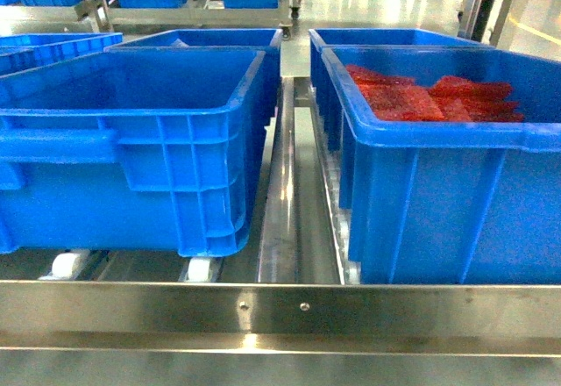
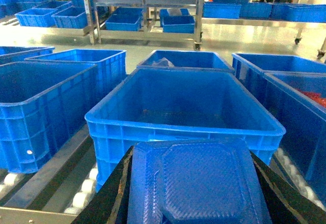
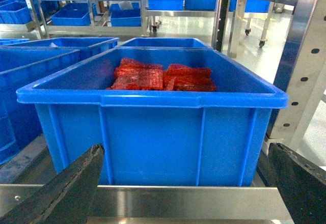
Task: Pick blue part to blue bin on bottom shelf
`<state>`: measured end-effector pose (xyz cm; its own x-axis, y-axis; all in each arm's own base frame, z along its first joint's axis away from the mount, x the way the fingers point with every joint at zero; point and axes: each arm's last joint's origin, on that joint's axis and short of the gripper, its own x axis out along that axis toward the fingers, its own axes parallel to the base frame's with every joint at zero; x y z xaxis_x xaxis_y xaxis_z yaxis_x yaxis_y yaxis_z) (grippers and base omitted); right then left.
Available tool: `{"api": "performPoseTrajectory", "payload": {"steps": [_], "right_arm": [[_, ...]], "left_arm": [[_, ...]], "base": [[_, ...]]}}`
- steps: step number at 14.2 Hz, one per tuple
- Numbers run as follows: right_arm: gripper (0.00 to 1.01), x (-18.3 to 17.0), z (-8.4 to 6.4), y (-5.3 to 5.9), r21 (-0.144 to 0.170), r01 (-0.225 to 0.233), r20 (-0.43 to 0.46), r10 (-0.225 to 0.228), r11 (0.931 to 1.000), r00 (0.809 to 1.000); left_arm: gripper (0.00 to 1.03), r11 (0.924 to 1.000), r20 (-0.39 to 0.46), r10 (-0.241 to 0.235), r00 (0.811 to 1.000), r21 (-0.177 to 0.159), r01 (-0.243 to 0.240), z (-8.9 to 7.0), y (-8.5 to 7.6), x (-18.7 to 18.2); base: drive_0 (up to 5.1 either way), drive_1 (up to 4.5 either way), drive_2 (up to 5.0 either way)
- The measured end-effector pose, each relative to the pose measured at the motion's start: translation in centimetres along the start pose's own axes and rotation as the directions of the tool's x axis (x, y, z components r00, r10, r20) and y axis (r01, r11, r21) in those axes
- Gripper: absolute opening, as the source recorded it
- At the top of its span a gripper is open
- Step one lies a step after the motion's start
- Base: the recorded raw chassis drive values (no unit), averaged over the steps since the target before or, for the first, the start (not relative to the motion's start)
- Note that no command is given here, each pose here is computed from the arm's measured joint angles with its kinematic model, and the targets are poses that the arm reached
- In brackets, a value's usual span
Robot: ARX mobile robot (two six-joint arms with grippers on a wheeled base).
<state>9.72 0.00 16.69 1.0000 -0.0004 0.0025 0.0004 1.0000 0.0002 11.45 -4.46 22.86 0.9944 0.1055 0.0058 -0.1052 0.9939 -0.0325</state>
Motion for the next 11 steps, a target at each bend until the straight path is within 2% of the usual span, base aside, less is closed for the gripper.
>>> {"api": "performPoseTrajectory", "payload": {"steps": [11], "right_arm": [[0.98, 0.00, 0.03, 0.00, 0.000, -0.001, 0.003, 0.001, 1.0000, 1.000]], "left_arm": [[0.43, 1.0000, 0.000, 0.000, 1.000, 0.000, 0.000, 0.00, 0.00, 0.00]], "base": [[0.0, 4.09, -4.1]]}}
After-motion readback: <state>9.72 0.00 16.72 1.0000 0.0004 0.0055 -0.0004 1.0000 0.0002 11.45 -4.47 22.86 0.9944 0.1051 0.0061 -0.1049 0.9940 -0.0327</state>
